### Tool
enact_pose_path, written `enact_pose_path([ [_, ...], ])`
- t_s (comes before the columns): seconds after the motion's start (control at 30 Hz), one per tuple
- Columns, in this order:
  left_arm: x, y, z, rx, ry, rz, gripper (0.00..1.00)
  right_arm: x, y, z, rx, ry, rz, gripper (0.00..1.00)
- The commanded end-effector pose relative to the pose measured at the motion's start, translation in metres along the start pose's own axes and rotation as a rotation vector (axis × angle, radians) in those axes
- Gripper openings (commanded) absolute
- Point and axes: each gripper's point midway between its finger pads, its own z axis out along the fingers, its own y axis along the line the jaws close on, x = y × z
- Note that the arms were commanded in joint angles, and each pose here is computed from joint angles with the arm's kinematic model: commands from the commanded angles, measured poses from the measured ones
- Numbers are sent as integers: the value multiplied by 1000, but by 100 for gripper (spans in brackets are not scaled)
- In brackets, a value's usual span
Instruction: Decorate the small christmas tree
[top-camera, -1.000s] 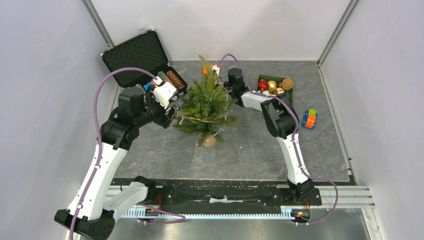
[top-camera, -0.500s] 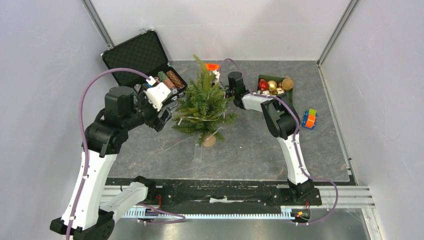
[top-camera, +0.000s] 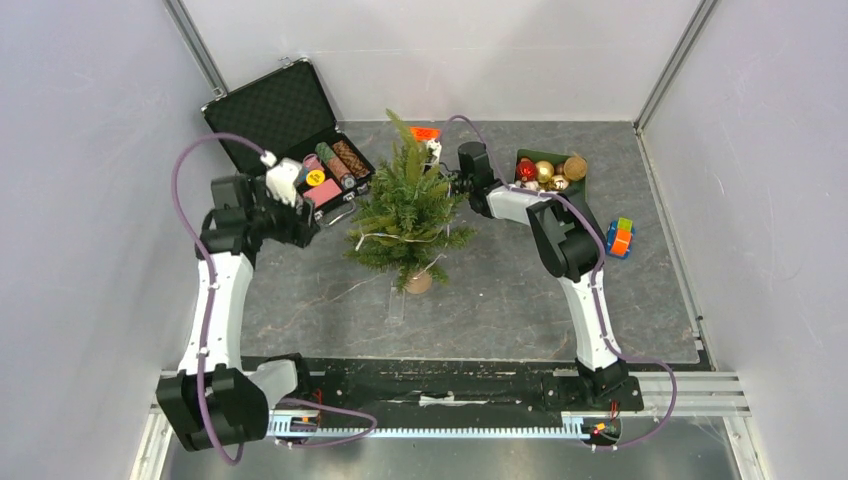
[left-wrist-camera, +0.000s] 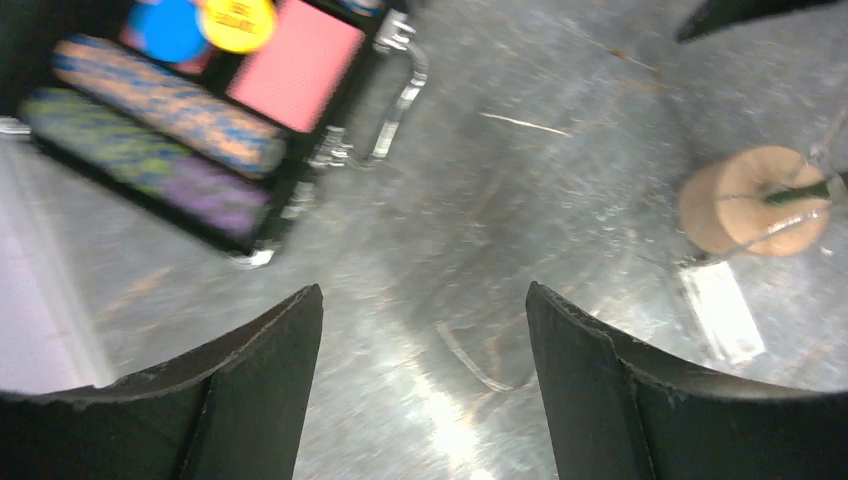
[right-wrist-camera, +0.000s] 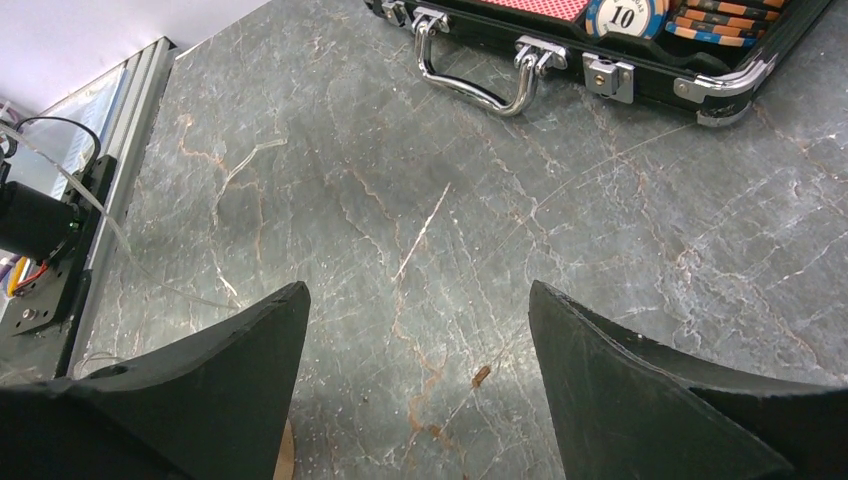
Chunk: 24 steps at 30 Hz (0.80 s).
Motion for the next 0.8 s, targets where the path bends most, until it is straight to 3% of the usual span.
enact_pose_path([
  [0.0, -12, -58, 13, 310, -307, -6, 79, -31, 18, -8, -3, -36, -91, 83],
  [0.1, -4, -73, 25, 382, -418, 22, 76, -28, 21, -9, -8, -32, -93, 83],
  [0.27, 23, -99, 48, 540, -359, 54, 73, -24, 23, -10, -10, -32, -93, 83],
  [0.43, 31, -123, 65, 577, -349, 124, 76, -24, 24, -11, -11, -39, -89, 83],
  [0.53, 36, -120, 72, 570, -322, 122, 72, -25, 27, -11, -22, -51, -76, 82],
  [0.6, 40, -121, 74, 585, -305, 115, 60, -26, 29, -11, -28, -59, -69, 82],
  [0.7, 37, -120, 73, 577, -320, 142, 16, -29, 33, -11, -38, -74, -65, 82],
  [0.73, 34, -118, 73, 563, -329, 154, 6, -30, 34, -11, -43, -78, -66, 81],
  [0.77, 30, -114, 74, 541, -344, 160, 3, -31, 35, -11, -52, -80, -70, 81],
])
